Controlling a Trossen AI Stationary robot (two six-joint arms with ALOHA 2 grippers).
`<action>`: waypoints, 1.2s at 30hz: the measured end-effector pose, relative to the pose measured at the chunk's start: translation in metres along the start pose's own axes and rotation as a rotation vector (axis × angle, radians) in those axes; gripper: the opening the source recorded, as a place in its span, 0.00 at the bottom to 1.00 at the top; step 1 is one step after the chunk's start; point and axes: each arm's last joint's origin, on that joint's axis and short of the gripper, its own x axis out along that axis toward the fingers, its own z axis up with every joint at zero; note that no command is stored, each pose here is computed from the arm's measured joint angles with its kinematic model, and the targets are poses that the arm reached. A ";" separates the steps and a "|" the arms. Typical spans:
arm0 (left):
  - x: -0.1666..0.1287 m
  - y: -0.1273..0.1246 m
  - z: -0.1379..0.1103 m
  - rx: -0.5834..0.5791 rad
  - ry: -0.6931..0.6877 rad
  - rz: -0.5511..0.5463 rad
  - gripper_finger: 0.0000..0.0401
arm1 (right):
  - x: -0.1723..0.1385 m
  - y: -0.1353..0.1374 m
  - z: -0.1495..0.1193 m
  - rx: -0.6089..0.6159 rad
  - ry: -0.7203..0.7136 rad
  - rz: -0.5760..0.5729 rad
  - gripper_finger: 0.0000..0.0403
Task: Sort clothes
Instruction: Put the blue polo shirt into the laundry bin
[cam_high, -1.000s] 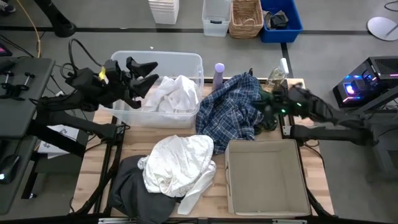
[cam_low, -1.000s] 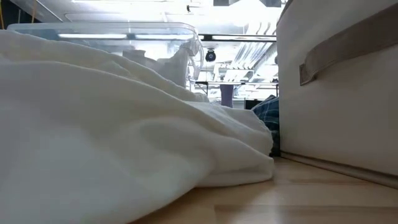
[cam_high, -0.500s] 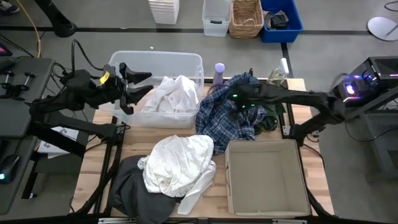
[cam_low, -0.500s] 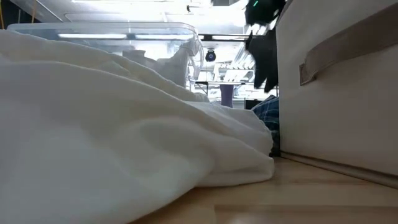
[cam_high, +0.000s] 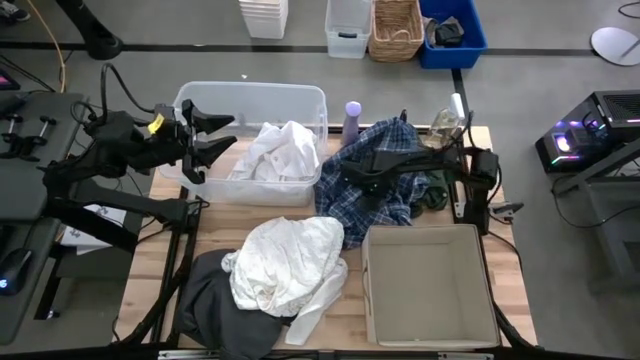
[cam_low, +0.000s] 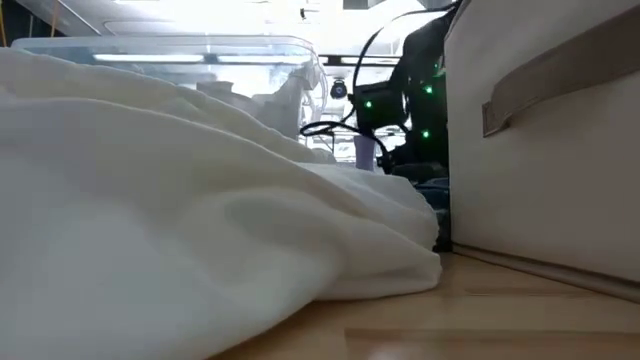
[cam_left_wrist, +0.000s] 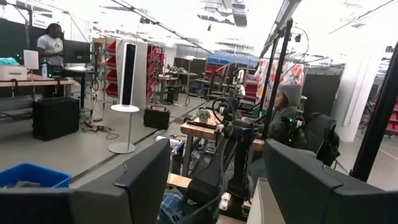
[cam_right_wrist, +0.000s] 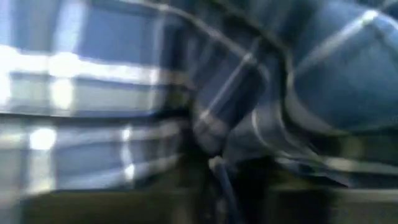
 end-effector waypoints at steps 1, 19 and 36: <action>-0.001 0.000 0.001 -0.002 -0.008 -0.001 0.61 | -0.012 0.003 -0.002 -0.020 -0.009 0.019 0.07; 0.001 0.002 0.010 0.020 -0.115 0.126 0.61 | -0.356 -0.088 -0.211 -0.030 -1.013 0.539 0.01; 0.014 -0.001 0.014 -0.049 -0.189 0.127 0.61 | -0.337 0.036 -0.303 -0.455 -0.693 0.969 0.00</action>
